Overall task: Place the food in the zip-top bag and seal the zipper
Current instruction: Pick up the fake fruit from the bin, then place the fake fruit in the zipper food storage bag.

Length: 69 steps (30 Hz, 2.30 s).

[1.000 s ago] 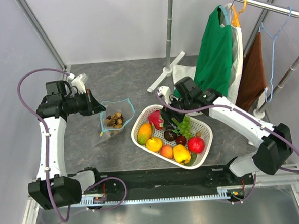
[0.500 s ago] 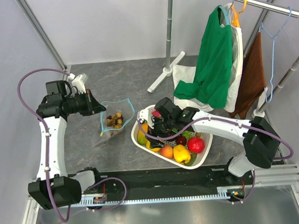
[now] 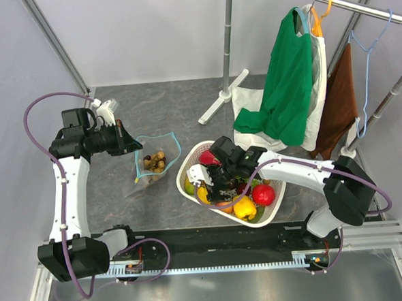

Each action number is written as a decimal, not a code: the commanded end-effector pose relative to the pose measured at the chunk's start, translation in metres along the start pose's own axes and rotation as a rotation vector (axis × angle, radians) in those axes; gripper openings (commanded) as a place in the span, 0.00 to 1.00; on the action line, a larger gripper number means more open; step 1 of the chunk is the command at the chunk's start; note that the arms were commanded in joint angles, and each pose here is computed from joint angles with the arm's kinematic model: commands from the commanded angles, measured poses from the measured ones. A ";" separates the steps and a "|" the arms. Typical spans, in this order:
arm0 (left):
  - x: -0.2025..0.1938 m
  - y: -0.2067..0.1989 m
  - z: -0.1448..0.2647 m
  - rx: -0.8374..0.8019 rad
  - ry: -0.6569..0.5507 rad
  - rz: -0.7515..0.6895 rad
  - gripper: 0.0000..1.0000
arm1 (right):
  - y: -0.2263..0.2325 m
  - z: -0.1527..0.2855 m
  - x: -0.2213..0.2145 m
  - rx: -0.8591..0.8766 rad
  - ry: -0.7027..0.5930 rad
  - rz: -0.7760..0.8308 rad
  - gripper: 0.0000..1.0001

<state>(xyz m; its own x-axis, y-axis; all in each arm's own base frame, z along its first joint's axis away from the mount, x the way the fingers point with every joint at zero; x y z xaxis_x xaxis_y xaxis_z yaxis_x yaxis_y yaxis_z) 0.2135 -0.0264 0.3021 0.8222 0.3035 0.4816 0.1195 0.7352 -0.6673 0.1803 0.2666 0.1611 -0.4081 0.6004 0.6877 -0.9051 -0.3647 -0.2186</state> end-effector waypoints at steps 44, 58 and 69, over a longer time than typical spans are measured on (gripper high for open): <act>0.004 -0.002 -0.001 -0.024 -0.010 -0.016 0.02 | -0.140 0.055 0.163 -0.443 -0.436 -0.188 0.54; 0.007 -0.006 -0.005 -0.073 0.020 0.076 0.02 | -0.140 0.003 0.131 -0.536 -0.232 -0.191 0.80; 0.016 -0.008 -0.006 -0.069 0.006 0.122 0.02 | -0.115 0.053 0.141 -0.533 -0.241 -0.308 0.97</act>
<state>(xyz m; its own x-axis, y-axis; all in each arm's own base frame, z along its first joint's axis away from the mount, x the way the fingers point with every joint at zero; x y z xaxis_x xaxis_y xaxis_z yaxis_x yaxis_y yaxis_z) 0.2253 -0.0287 0.2950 0.8531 0.3653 0.3725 0.0308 0.6774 -0.7349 0.2480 0.3824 0.2727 -0.1844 0.4968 0.8481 -0.9375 0.1703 -0.3036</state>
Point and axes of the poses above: each gripper's point midway between its finger pads, its own z axis back along the fingers, its own y axis along the line the jaws close on, x = y × z, the point moved 9 cm from there along z, back along the fingers, and after that the axes turned 15 degrees about z, right-handed, at the moved point
